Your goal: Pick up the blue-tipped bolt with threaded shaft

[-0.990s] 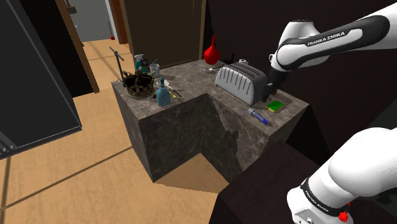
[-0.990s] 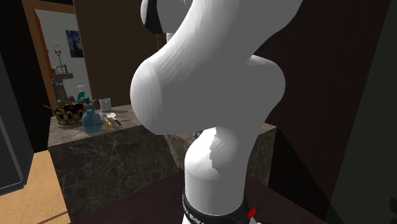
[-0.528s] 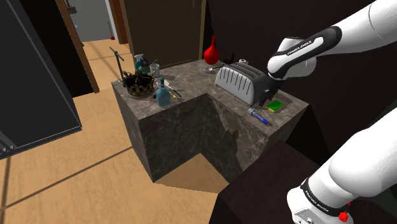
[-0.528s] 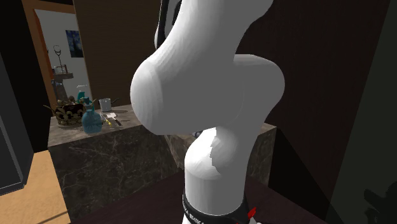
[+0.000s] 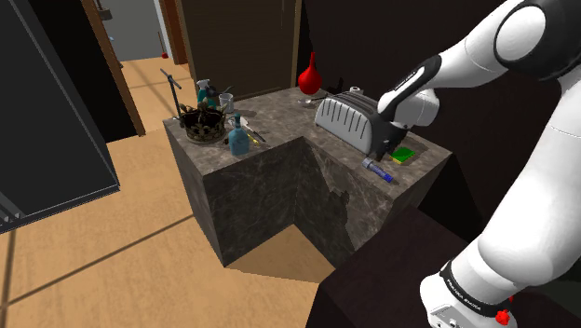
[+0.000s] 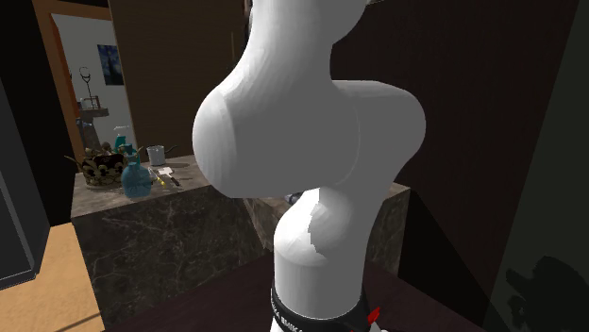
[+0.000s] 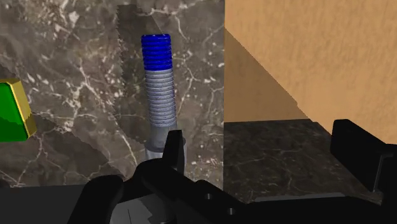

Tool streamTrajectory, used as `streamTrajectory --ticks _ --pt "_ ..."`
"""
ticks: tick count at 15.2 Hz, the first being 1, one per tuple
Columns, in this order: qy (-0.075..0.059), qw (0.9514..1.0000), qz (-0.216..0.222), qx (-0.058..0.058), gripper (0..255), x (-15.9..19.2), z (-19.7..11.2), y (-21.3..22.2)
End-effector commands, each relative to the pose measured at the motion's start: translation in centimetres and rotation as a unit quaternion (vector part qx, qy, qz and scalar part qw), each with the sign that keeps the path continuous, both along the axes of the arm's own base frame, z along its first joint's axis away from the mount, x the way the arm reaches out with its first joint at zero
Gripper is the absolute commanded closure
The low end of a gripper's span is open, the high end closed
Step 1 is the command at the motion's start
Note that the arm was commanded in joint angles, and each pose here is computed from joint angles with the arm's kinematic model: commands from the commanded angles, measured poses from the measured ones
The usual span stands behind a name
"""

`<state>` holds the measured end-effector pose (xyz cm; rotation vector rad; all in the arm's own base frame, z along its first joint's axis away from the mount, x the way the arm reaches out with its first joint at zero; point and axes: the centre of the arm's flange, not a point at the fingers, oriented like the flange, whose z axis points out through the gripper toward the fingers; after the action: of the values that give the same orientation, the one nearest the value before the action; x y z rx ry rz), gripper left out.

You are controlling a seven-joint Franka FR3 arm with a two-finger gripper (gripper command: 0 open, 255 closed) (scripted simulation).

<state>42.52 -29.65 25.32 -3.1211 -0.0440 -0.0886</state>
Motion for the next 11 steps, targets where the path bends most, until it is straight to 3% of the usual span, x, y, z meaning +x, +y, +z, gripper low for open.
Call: streamTrajectory --ticks 1,8,11 --pt "-0.003 1.0 -0.003 0.004 0 0.7 -2.2 -2.0" --pt "-0.01 0.9997 -0.012 0.018 0 3.2 -9.3 -7.6" --pt "-0.011 0.9997 -0.013 0.019 0 3.3 -10.6 -7.8"
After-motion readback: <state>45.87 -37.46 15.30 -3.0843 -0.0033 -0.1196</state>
